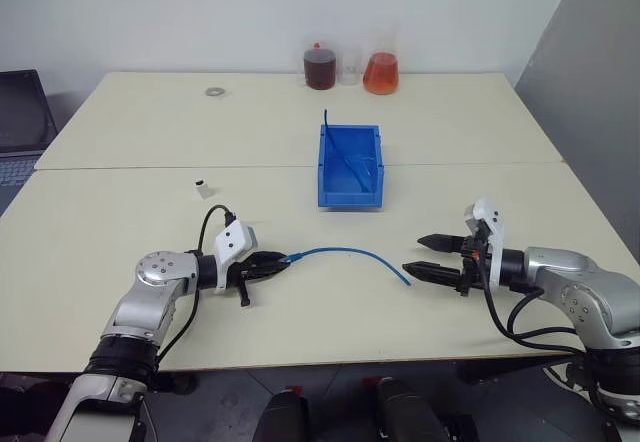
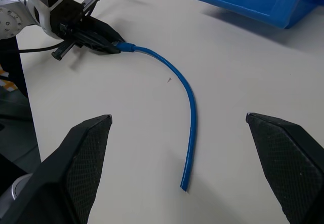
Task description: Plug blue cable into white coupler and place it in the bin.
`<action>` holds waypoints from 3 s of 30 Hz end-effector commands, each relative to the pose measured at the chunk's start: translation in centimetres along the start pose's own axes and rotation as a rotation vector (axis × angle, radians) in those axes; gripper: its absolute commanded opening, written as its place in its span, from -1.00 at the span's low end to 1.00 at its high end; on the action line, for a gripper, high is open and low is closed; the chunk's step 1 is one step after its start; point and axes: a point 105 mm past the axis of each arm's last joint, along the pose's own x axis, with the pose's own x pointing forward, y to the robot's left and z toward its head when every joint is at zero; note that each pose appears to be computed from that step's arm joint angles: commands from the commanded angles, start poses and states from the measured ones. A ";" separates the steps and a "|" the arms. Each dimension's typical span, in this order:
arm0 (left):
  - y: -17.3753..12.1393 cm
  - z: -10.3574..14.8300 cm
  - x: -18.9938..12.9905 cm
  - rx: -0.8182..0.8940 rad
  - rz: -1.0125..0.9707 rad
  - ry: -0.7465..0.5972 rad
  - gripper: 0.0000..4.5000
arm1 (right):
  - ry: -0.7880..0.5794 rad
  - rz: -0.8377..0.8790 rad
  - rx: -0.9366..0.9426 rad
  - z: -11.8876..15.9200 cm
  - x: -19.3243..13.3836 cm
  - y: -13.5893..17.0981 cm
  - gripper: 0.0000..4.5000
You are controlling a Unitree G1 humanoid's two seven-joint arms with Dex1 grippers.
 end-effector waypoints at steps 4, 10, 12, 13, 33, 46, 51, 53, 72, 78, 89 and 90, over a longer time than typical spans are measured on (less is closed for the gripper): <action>-0.6 5.9 0.7 -0.199 -0.004 -0.146 -0.90 | -0.094 0.027 -0.056 3.1 -0.1 1.5 1.00; -2.8 11.0 2.1 -0.424 -0.131 -0.296 -0.90 | -0.186 0.090 0.031 5.2 -0.3 3.7 1.00; -2.9 11.5 2.5 -0.499 -0.144 -0.315 -0.90 | -0.212 0.108 0.074 5.5 -0.5 4.3 1.00; -2.9 11.8 2.6 -0.528 -0.150 -0.324 -0.90 | -0.225 0.111 0.089 5.6 -0.5 4.5 1.00; -4.8 16.3 3.9 -0.770 -0.361 -0.463 -0.90 | -0.512 0.099 0.523 7.1 2.6 3.9 1.00; -5.6 15.9 3.9 -0.759 -0.358 -0.451 -0.90 | -0.500 0.215 0.496 8.4 3.2 5.2 0.88; -5.7 15.7 3.6 -0.762 -0.359 -0.457 -0.90 | -0.498 0.237 0.498 8.5 3.2 5.2 0.43; -5.5 15.7 3.5 -0.768 -0.353 -0.462 -0.90 | -0.494 0.245 0.497 8.5 3.2 5.3 0.27; -5.6 16.0 3.4 -0.719 -0.357 -0.463 -0.58 | -0.456 0.242 0.471 7.8 3.5 5.0 -0.93; -5.5 16.2 2.4 -0.687 -0.361 -0.486 -0.06 | -0.439 0.214 0.431 7.8 3.7 4.5 -0.93; -3.5 13.2 -0.3 -0.378 -0.042 -0.330 0.92 | -0.440 0.138 0.332 9.1 3.3 2.0 -0.93; -3.1 12.8 -0.6 -0.354 0.006 -0.319 0.99 | -0.442 0.131 0.323 9.2 3.3 1.9 -0.93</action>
